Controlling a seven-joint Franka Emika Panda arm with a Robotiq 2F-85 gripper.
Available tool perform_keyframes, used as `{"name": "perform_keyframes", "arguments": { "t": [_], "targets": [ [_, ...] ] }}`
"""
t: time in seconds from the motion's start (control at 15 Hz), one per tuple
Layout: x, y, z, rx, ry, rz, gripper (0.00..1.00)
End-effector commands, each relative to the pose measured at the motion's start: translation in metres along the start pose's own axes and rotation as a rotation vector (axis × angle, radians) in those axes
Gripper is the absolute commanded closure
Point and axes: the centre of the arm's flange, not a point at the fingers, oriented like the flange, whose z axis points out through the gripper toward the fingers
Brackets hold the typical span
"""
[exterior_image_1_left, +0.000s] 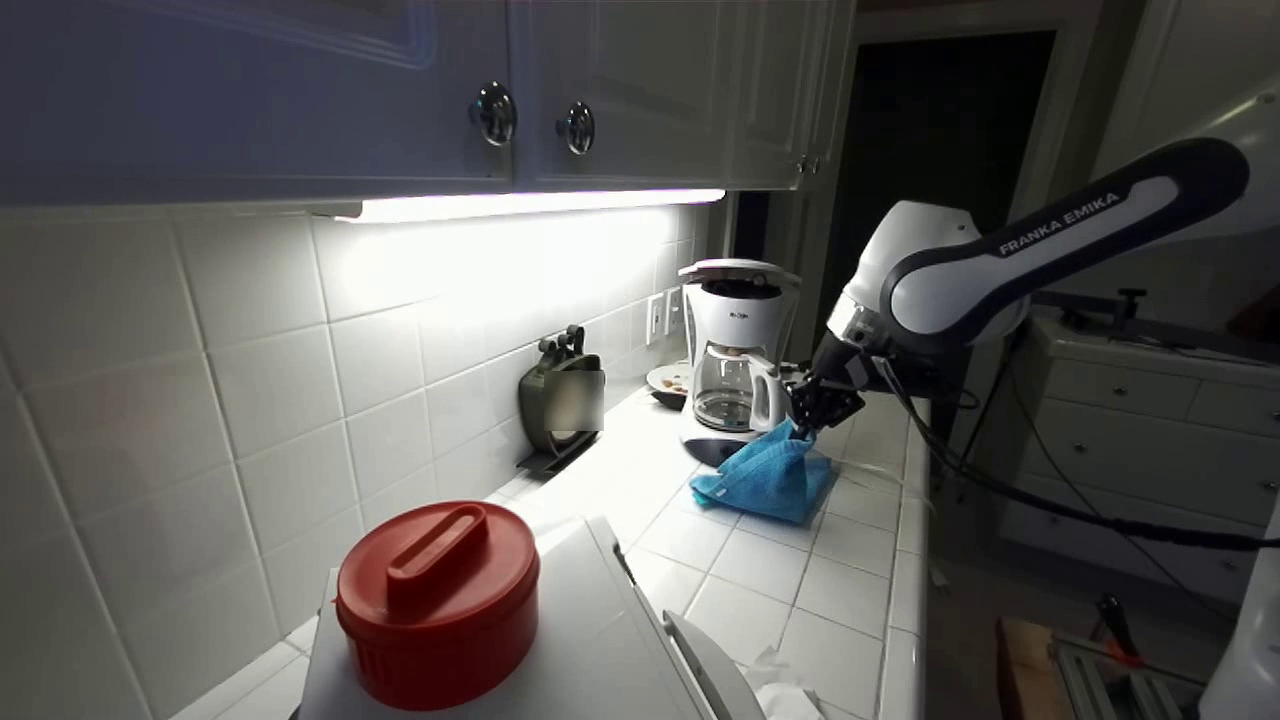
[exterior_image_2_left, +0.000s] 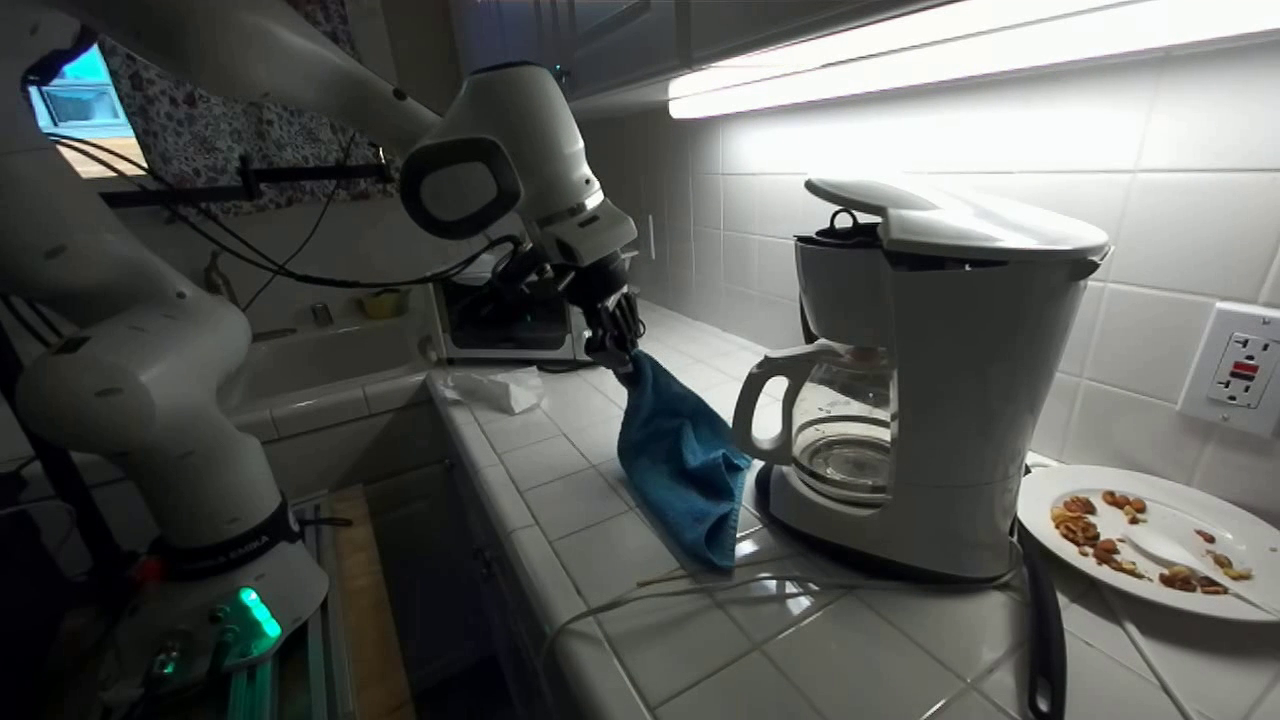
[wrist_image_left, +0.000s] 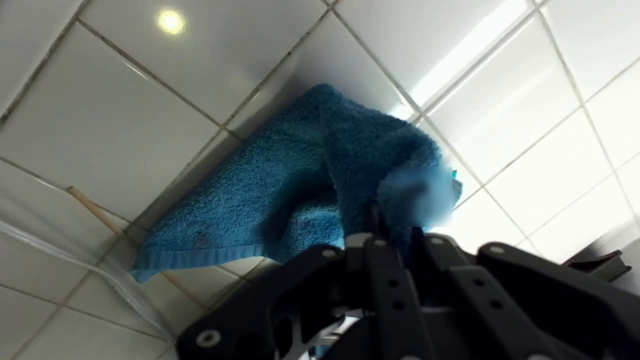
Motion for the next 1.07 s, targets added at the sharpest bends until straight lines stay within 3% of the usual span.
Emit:
{"name": "perform_keyframes", "arguments": {
  "t": [0.0,0.33,1.0],
  "targets": [
    [-0.008,0.029,-0.002,-0.034,0.015,0.017,0.97],
    [-0.003,0.059,-0.002,-0.054,0.033,0.088,0.97],
    [0.021,0.105,0.016,-0.044,0.164,0.212,0.97]
  ]
}}
